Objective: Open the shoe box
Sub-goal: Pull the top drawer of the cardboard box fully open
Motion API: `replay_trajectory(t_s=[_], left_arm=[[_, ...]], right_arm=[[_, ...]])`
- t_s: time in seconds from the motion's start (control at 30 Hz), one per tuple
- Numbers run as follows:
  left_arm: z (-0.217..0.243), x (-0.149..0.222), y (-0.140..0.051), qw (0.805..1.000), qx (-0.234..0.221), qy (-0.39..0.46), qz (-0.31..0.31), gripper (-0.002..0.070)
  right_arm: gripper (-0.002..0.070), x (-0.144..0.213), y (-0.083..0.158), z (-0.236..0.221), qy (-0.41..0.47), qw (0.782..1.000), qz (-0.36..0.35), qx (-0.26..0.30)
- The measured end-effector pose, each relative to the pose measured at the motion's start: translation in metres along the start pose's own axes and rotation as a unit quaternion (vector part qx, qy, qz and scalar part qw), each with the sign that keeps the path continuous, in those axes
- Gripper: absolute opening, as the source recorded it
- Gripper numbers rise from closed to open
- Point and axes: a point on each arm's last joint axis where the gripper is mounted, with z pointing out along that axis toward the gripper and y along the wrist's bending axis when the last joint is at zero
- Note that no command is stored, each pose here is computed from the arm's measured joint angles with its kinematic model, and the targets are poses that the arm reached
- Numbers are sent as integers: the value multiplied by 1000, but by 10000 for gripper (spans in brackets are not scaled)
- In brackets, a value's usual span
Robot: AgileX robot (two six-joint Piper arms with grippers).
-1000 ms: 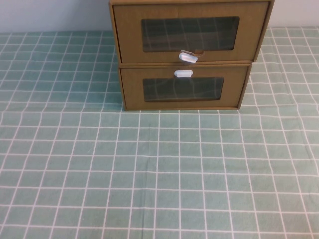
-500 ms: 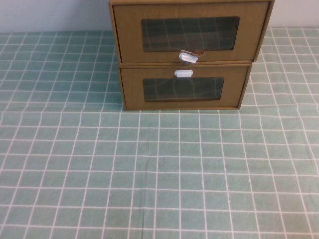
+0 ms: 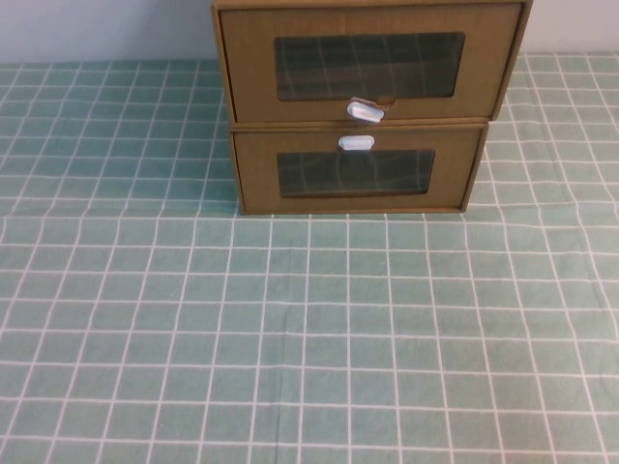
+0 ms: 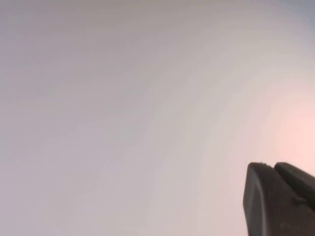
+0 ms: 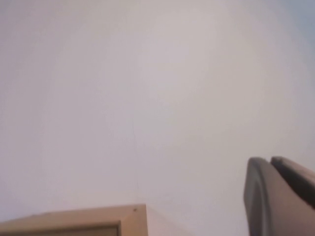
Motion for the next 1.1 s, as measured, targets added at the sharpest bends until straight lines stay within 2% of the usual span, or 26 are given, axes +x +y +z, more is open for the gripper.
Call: replay_trajectory(t_s=[0.1, 0.2, 0.4, 0.57, 0.8, 0.93, 1.03, 1.1], left_arm=[[-1, -15, -2, 997, 9, -81, 0, -5], [-3, -22, -2, 993, 8, -121, 5, -5], [1, -36, 7, 986, -36, -159, -37, -5], [22, -74, 8, 982, -38, -177, -45, -5], [56, -141, 5, 983, -40, -178, 12, -5], [89, -160, 6, 984, -41, -174, 18, -5], [124, -158, 7, 992, -38, -120, -6, -5], [150, -154, 8, 997, -38, -57, -22, -5]], right_arm=[[-14, -6, 1, 0, -34, 999, 0, -5], [-14, -11, 2, -1, -62, 998, 2, -8], [-14, -22, 2, -3, -120, 993, 13, -10], [-14, -39, 3, -4, -185, 982, 16, -18], [-14, -117, 14, 11, -247, 969, 18, -28], [-14, -168, 21, 13, -277, 960, 10, -31], [-14, -198, 26, 23, -281, 959, 22, -36], [-14, -213, 28, 38, -241, 970, 27, -31]])
